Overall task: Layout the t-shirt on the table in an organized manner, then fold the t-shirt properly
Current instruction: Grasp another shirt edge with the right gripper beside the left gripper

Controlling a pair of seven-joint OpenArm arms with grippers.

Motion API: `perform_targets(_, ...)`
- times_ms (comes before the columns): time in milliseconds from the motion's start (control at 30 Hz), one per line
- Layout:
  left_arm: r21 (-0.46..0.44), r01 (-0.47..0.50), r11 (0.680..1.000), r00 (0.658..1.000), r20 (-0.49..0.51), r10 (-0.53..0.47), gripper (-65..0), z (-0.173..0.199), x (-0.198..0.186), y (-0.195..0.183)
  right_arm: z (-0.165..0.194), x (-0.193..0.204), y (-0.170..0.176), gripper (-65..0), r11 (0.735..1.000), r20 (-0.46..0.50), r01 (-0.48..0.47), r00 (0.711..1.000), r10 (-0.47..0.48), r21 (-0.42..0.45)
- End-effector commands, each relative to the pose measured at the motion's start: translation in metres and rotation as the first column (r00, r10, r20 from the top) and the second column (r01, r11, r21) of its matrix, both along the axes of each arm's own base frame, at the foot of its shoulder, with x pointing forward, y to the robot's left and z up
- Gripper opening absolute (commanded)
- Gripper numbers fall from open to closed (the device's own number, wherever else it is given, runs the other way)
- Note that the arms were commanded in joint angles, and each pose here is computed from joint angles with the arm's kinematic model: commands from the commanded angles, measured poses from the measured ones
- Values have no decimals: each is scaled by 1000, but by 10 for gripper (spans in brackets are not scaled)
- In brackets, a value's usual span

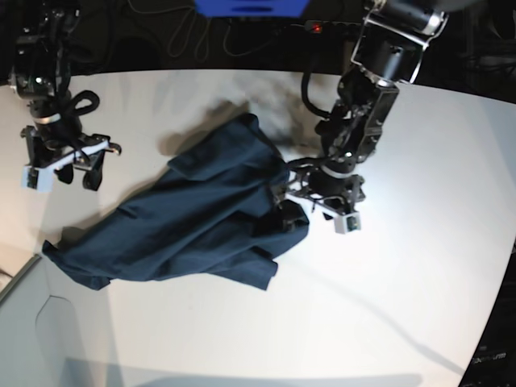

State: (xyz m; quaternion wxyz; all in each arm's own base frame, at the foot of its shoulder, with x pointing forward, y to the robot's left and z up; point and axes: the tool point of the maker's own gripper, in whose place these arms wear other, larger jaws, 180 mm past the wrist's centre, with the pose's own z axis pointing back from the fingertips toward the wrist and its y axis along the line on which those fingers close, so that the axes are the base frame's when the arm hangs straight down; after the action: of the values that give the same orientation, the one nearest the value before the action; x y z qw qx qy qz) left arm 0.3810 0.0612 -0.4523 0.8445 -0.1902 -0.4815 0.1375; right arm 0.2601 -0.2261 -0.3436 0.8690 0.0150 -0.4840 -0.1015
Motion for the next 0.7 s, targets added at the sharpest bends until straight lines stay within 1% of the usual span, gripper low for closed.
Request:
perform_targets(0, -16, 5, 1000, 1000, 17, -4, -95, 8, 11, -5, 13, 4, -2, -329, 1000, 45, -4, 999, 5, -12)
perform_targets(67, -17, 14, 1000, 1000, -7, -15, -164, 1, 11, -13, 10, 0, -2, -329, 1000, 35, -4, 999, 5, -12)
perform_targets(100, -9, 30, 999, 999, -9, -31, -215, -1, 11, -17, 9, -1, -1, -329, 1000, 32, -4, 999, 4, -11)
perform_targets(167, 3, 64, 998, 998, -19, -64, -352, -5, 9, -25, 6, -5, -1, -329, 1000, 21, -4, 1000, 4, -11)
perform_targets(267, 2, 77, 997, 997, -9, -77, -601, -1, 10, -29, 5, -7, -1, -329, 1000, 16, -4, 1000, 5, -11)
perform_targets(300, -2, 77, 997, 997, -2, -77, -650, 2, 11, -30, 5, -7, -1, -329, 1000, 16, -4, 1000, 5, -11)
perform_targets(333, -6, 80, 997, 997, 16, -80, -650, 9, 13, -31, 5, -7, -1, -329, 1000, 16, -6, 1000, 6, -10)
perform_targets(367, 3, 78, 997, 997, 26, -78, -631, 11, 12, -24, 4, -6, 4, -329, 1000, 13, -17, 1000, 17, -5)
perform_targets(400, 13, 76, 997, 996, 43, -76, -628, 15, 8, -15, 1, -6, 12, -329, 999, 9, -37, 999, 37, 5)
perform_targets(433, 20, 78, 997, 994, 69, -79, -648, 23, 7, -10, 0, -6, 23, -327, 998, 6, -64, 998, 64, 17)
perform_targets(467, 27, 80, 996, 992, 93, -83, -650, 32, 7, -5, 0, -5, 35, -324, 995, 8, -95, 995, 95, 26)
perform_targets(567, 62, 91, 994, 986, 138, -99, -649, 48, -2, 13, -7, -9, 82, -318, 975, -7, -210, 977, 211, 78)
perform_targets(667, 96, 94, 991, 985, 134, -107, -649, 46, -13, 30, -12, -7, 114, -267, 953, -8, -280, 959, 283, 116)
